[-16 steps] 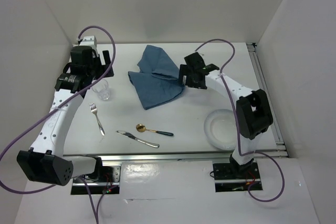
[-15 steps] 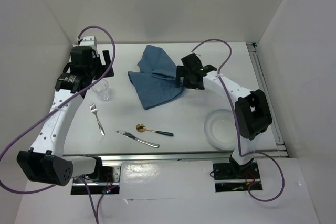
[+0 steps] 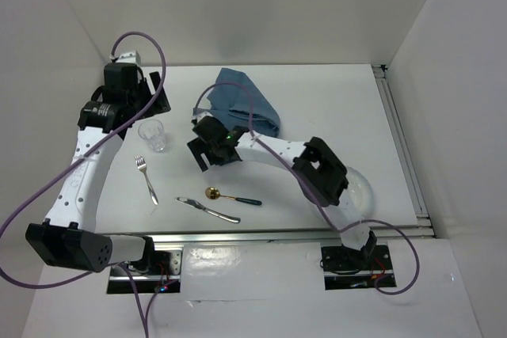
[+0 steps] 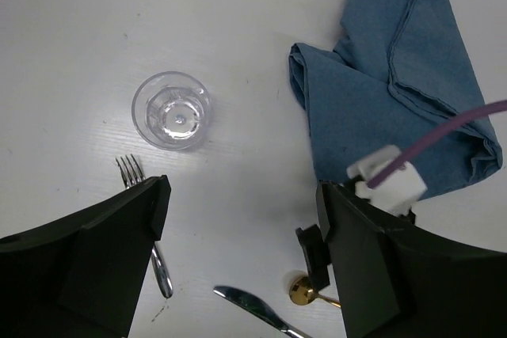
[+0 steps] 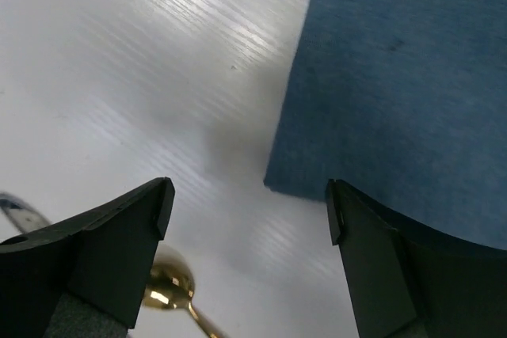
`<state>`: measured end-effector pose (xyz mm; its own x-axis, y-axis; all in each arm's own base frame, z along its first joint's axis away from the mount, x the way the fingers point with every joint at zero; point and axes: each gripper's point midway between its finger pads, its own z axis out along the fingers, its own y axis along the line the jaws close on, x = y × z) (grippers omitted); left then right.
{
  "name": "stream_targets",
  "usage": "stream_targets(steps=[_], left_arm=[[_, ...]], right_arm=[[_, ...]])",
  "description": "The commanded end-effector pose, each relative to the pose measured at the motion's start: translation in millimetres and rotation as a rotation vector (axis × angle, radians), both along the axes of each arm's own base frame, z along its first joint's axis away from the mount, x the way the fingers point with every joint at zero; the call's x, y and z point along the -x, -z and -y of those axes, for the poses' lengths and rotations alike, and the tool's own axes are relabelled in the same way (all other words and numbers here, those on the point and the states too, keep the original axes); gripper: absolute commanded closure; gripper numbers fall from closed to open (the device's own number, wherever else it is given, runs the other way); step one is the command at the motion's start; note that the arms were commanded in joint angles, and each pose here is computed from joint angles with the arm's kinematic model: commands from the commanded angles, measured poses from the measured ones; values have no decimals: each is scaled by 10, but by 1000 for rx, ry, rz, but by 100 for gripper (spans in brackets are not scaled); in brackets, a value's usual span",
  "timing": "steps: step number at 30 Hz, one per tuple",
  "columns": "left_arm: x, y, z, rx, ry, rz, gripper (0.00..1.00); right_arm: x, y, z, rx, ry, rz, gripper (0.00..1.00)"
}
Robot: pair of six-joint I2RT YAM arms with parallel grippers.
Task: Set the dinner table for one person
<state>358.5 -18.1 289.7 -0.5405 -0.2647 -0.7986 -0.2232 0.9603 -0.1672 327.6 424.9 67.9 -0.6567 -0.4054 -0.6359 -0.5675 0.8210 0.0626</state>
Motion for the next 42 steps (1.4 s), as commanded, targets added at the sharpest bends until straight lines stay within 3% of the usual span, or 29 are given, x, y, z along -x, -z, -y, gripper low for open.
stream_targets(steps=[1,7,11,12,16,17,19,20,22,23,26,27,28,29,30,32,38,42], left_arm=[[89,-171,-65,10,-35,42,7],[147,-159,-90,-4,-37,28,7],[151,-122,-87,2,-42,20,7],[158,-79,-87,1,-42,10,7],[115,-36,-11,25,-9,7,7],[97,0,28,37,8,-5,7],[73,51,69,48,25,-22,7],[51,40,91,48,43,-22,9],[10,127,143,51,58,-54,10],[-3,163,193,67,80,-67,13],[-85,293,381,108,139,-94,16],[-95,379,457,127,154,-115,16],[-127,496,527,133,173,-150,18],[-154,585,583,141,176,-168,20],[-153,659,697,152,210,-193,20],[-206,854,816,170,230,-252,20],[-354,1166,1172,215,294,-318,17],[-562,1422,1357,233,306,-357,10]], right_arm=[[-212,188,-68,66,-13,40,13],[-367,530,-16,160,58,51,30],[-314,677,241,221,112,24,57],[-320,689,340,231,139,20,72],[-183,648,703,222,205,-9,100],[-227,412,755,174,222,21,100],[-62,474,1078,206,248,3,100],[-95,197,1156,148,269,40,100],[25,262,1592,181,314,14,100],[20,39,1692,130,334,40,100],[14,12,2183,110,426,35,100],[-16,-116,2272,73,448,46,93],[-89,-163,2383,34,475,26,57],[-119,-207,2431,17,476,24,45],[-118,-272,2465,-5,479,19,39],[-139,-368,2473,-59,472,-1,34],[-101,-676,2308,-250,457,-79,34],[48,-799,2122,-408,448,-195,19]])
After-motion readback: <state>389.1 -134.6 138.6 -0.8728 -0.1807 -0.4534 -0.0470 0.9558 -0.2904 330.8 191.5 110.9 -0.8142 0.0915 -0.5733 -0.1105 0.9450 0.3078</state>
